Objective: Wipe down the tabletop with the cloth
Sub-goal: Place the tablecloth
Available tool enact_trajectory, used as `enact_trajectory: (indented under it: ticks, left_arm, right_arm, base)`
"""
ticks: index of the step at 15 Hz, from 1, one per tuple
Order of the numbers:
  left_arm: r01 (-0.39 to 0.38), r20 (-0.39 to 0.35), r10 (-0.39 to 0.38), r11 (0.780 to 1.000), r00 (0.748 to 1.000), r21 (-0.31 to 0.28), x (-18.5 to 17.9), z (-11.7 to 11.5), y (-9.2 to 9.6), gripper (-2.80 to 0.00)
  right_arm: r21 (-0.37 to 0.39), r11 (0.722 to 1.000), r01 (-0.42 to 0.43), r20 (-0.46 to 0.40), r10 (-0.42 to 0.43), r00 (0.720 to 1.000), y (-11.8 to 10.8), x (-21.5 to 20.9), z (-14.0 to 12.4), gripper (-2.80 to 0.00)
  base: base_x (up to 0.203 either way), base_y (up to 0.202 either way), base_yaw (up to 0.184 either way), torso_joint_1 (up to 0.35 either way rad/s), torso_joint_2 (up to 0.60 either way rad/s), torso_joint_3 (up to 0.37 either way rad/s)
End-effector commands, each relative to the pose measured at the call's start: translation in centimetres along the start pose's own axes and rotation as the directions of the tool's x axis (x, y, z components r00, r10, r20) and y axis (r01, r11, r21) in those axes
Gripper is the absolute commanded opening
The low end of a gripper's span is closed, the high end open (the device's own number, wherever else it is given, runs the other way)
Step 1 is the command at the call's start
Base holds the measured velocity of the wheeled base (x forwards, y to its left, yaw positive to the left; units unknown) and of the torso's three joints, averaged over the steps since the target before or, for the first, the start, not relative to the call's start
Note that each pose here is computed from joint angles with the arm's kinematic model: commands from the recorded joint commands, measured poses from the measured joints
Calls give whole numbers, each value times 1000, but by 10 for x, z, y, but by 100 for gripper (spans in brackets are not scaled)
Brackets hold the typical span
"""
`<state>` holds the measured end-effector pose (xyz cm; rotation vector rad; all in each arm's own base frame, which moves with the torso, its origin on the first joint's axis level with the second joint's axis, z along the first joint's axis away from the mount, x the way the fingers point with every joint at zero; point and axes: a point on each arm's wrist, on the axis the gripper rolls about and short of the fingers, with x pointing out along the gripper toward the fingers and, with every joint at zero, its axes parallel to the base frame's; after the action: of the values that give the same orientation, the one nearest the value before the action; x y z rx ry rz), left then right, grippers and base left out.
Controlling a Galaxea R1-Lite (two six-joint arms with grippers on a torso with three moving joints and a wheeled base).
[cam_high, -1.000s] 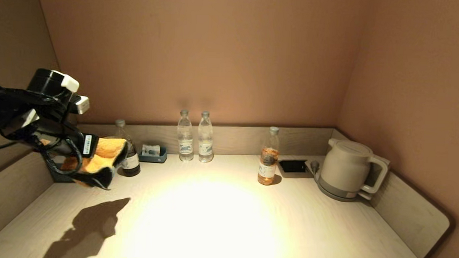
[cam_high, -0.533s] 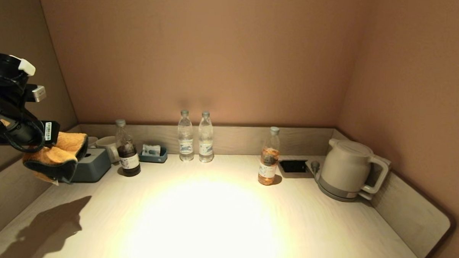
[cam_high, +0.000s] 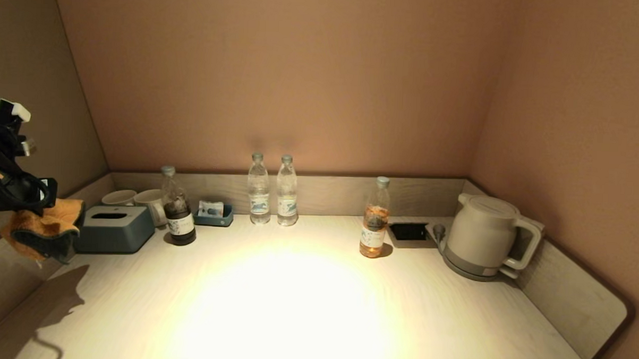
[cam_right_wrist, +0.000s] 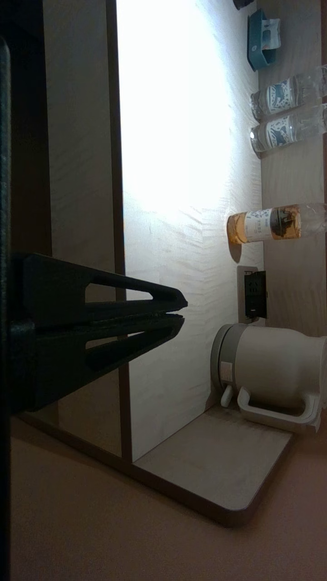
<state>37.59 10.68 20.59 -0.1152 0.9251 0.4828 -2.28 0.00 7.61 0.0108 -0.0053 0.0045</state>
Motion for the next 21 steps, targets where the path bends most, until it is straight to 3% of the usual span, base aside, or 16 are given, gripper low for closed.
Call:
enact_trajectory:
  ticks: [1,19,20,21]
  left_arm:
    - [-30,-73,29,999,997,-14,39,-2,9,-280]
    - [-52,-138,47,998,989,-38,96,-2,21,-280]
    - [-52,-139,46,998,989,-38,97,-2,21,0]
    - [-52,-142,46,998,989,-37,99,-2,20,0]
  right_arm:
    - [0,1000,0,1,0,1000,0,0,0,-280]
    - [0,1000,0,1,0,1000,0,0,0,-280]
    - [0,1000,0,-1,0,1000,0,0,0,-280]
    - [0,1000,0,-1,0,1000,0,0,0,-280]
  base:
    - [0,0,0,0,0,0]
    - [0,0,0,0,0,0]
    - [0,0,0,0,0,0]
    - [0,0,0,0,0,0]
